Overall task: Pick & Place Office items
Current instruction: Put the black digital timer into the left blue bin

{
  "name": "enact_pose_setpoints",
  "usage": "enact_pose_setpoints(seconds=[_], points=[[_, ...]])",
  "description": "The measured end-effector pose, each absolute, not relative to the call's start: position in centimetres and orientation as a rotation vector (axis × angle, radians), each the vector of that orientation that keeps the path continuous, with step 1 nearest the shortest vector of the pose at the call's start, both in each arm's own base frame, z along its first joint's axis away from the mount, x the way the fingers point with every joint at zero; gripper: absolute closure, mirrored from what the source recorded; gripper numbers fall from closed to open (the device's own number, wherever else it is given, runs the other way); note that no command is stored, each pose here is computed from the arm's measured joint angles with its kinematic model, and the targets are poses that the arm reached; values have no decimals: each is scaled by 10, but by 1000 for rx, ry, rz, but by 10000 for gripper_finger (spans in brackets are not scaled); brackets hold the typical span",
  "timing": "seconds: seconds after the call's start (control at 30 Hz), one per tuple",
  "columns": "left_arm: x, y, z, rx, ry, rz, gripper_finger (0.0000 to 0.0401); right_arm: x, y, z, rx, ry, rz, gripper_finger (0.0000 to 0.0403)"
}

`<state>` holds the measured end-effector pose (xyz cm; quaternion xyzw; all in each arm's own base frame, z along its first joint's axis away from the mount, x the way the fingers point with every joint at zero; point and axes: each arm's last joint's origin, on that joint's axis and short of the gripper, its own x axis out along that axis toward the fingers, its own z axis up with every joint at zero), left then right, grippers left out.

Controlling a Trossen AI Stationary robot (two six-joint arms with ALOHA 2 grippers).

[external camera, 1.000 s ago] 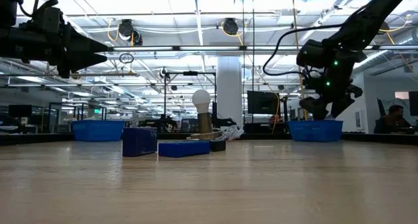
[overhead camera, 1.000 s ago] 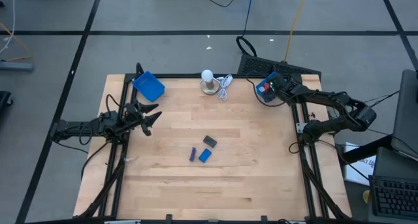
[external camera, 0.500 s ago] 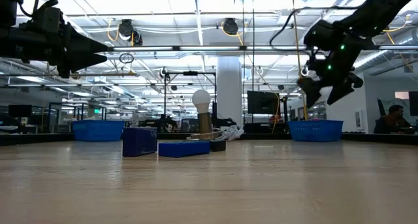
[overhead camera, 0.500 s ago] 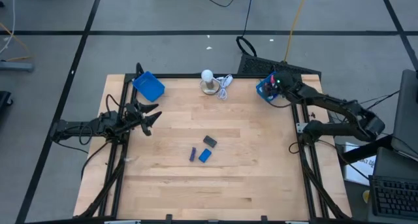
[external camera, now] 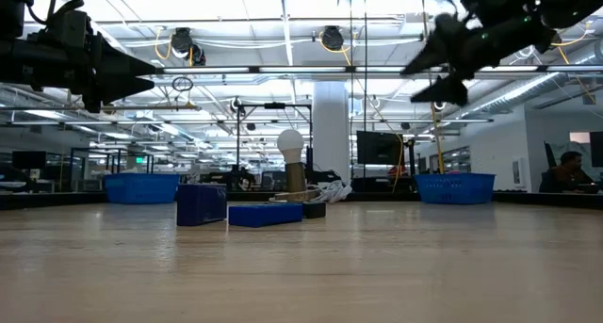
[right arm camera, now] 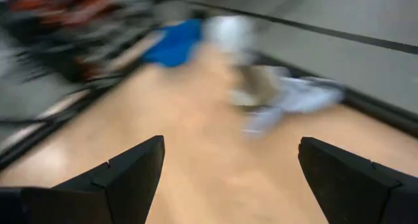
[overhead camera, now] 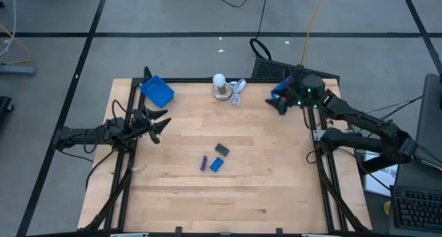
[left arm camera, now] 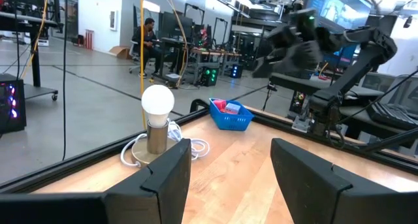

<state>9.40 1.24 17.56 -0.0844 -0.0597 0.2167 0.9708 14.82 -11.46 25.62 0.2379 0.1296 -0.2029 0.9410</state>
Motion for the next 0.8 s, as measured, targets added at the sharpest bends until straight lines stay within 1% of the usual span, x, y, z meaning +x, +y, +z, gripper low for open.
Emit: enact_pose_setpoints(seconds=[0.07, 0.27, 0.37, 0.43, 0.6, 0.8], points=[[94, 12, 176, -171, -121, 438, 187, 155, -102, 256, 456, 233, -292, 64], [94, 12, 176, -170, -120, 438, 187, 168, -62, 255, 427, 166, -24, 62], [94, 12, 176, -171, -121, 438, 187, 168, -44, 260, 363, 158, 71, 63], [94, 12, 176, -171, -120, 438, 187, 165, -36, 262, 302, 159, 75, 65], [94, 12, 176, -171, -121, 438, 187, 154, -27, 258, 222, 211, -77, 64], [94, 12, 176, -171, -121, 438, 187, 142, -13, 249, 201, 167, -4, 60]])
